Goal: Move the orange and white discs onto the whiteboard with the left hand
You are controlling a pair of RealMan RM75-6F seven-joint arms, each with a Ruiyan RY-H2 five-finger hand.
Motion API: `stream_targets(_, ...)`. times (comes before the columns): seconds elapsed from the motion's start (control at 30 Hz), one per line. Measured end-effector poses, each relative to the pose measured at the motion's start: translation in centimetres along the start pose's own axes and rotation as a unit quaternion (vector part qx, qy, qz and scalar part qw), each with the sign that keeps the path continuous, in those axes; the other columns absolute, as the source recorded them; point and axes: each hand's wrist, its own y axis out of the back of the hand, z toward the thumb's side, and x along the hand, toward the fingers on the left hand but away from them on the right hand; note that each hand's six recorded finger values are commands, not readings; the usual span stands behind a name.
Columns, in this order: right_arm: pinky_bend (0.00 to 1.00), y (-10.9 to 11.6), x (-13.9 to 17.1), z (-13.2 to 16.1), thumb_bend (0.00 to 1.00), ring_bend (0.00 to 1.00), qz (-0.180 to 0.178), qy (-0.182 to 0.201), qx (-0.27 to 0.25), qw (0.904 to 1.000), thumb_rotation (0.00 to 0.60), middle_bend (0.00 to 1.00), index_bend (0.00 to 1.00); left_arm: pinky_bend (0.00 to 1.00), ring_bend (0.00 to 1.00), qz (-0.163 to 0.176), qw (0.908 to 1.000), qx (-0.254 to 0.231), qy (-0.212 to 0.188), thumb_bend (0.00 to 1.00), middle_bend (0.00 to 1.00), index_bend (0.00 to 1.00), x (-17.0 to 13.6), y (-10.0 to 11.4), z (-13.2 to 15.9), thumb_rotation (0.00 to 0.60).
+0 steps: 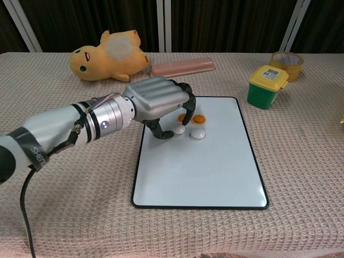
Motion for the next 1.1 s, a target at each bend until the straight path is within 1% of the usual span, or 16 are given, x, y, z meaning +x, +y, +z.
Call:
stream_targets(0.67,0.0,-0.3,-0.2,-0.2,0.32,0.0,0.003,-0.001,-0.002,1.0,0.6,0.0,0.0,0.17,0.09,-0.006,0.9997,-0.021,-0.009,0.31,0.22,0.51,0.2,-0.2,0.8,0.6)
stream_targets(1.1,0.0,-0.3,-0.2,-0.4,0.32,0.0,0.003,-0.004,-0.003,1.0,0.6,0.0,0.0,0.17,0.09,-0.008,0.9997,-0.022,-0.011,0.31,0.22,0.51,0.4,-0.3,1.1,0.6)
